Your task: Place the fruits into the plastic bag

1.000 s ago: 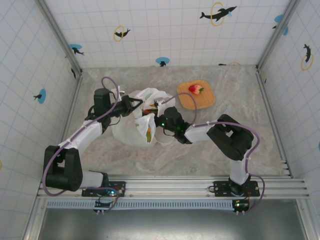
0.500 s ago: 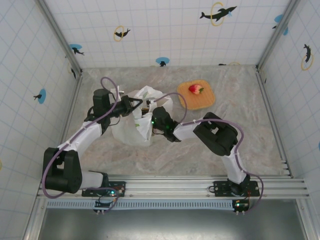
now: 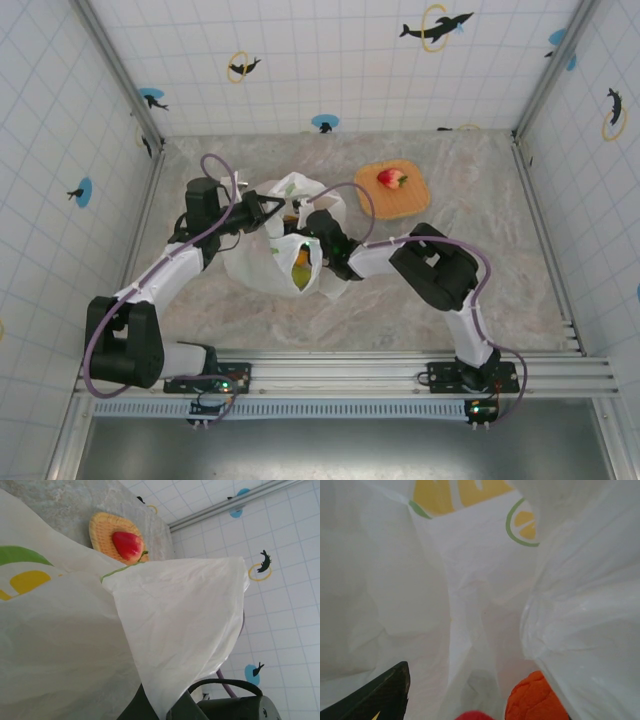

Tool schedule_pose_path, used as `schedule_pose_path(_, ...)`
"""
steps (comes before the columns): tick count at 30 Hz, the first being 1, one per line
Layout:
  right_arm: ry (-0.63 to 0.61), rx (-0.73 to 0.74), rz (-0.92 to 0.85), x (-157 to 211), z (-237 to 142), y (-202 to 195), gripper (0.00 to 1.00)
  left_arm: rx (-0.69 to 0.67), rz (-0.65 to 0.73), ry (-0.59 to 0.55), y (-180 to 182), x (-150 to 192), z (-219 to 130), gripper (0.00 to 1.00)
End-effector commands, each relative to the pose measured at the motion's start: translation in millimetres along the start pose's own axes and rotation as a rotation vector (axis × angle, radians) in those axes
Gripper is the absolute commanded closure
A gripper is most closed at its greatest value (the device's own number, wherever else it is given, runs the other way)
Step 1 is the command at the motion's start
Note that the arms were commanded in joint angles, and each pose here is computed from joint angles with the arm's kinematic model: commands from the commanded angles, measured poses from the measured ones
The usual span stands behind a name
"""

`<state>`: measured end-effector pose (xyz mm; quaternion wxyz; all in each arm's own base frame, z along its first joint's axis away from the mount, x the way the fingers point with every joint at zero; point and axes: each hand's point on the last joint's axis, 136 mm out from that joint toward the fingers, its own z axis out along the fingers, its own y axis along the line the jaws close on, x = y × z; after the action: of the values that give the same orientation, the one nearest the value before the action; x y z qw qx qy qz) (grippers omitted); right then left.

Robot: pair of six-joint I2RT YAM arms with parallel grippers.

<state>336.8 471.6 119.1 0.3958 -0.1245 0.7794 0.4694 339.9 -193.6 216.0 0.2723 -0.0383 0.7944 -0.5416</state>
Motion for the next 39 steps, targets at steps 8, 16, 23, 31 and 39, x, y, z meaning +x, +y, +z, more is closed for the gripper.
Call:
schedule_pose_path(8, 0.024, -0.016, -0.102, -22.0, -46.6, 10.1, 0.18, -0.006, 0.025, -0.020, -4.7, -3.1, -4.1, 1.00)
schedule_pose_path(16, 0.160, -0.051, -0.175, -2.4, -88.1, 7.5, 0.23, -0.041, 0.031, -0.040, 1.8, -5.6, -5.9, 1.00)
schedule_pose_path(23, 0.310, -0.047, -0.303, 18.1, -135.7, -1.3, 0.26, -0.066, 0.031, -0.055, 6.6, -7.8, -7.1, 1.00)
schedule_pose_path(31, 0.313, -0.055, -0.345, 8.4, -179.8, -4.4, 0.27, -0.079, 0.030, -0.058, 9.6, -8.8, -7.8, 1.00)
schedule_pose_path(39, 0.313, 0.006, -0.395, -11.1, -207.9, -11.8, 0.27, -0.083, 0.027, -0.059, 10.6, -9.0, -7.6, 1.00)
